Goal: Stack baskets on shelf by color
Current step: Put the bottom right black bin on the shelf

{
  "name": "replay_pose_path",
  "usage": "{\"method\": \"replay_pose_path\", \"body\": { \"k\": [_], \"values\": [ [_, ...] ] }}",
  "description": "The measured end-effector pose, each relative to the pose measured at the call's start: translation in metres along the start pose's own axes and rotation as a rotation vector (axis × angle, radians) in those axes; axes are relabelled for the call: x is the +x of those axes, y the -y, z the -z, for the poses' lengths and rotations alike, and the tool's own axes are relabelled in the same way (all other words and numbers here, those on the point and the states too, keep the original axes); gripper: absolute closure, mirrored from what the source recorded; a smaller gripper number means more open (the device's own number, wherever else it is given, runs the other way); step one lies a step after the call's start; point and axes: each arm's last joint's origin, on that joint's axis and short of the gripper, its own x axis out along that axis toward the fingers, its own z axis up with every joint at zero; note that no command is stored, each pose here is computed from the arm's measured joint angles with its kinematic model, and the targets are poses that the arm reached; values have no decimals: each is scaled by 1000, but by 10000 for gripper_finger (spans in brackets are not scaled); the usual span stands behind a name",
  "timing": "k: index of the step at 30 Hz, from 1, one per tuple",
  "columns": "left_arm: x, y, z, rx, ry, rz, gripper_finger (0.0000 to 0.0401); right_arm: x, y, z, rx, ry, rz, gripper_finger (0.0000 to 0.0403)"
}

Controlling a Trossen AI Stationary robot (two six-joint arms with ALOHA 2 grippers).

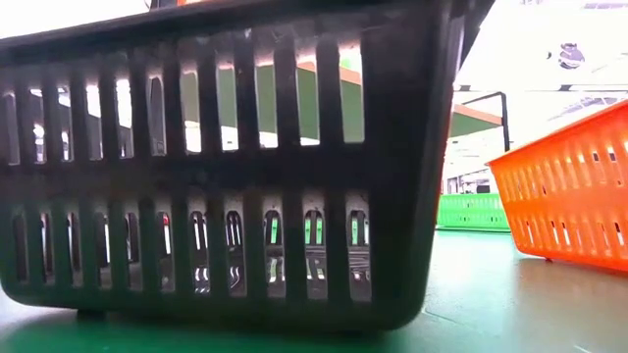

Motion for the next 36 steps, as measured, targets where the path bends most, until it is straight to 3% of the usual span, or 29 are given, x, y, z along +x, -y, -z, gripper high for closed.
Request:
{"method": "replay_pose_path", "body": {
  "k": [9,13,22,28,36],
  "values": [
    [100,0,39,-25,-169,-121,161,-51,9,14,-2,-3,1,305],
    [131,-6,55,7,-231,-165,144,-65,12,18,9,17,-5,305],
    [173,-41,62,0,-324,-251,192,-71,13,19,43,36,-15,305],
    [178,-45,64,10,-376,-218,228,-71,11,17,50,50,-46,305],
    [187,-59,85,3,-442,-257,277,-71,11,17,46,52,-46,305]
  ]
}}
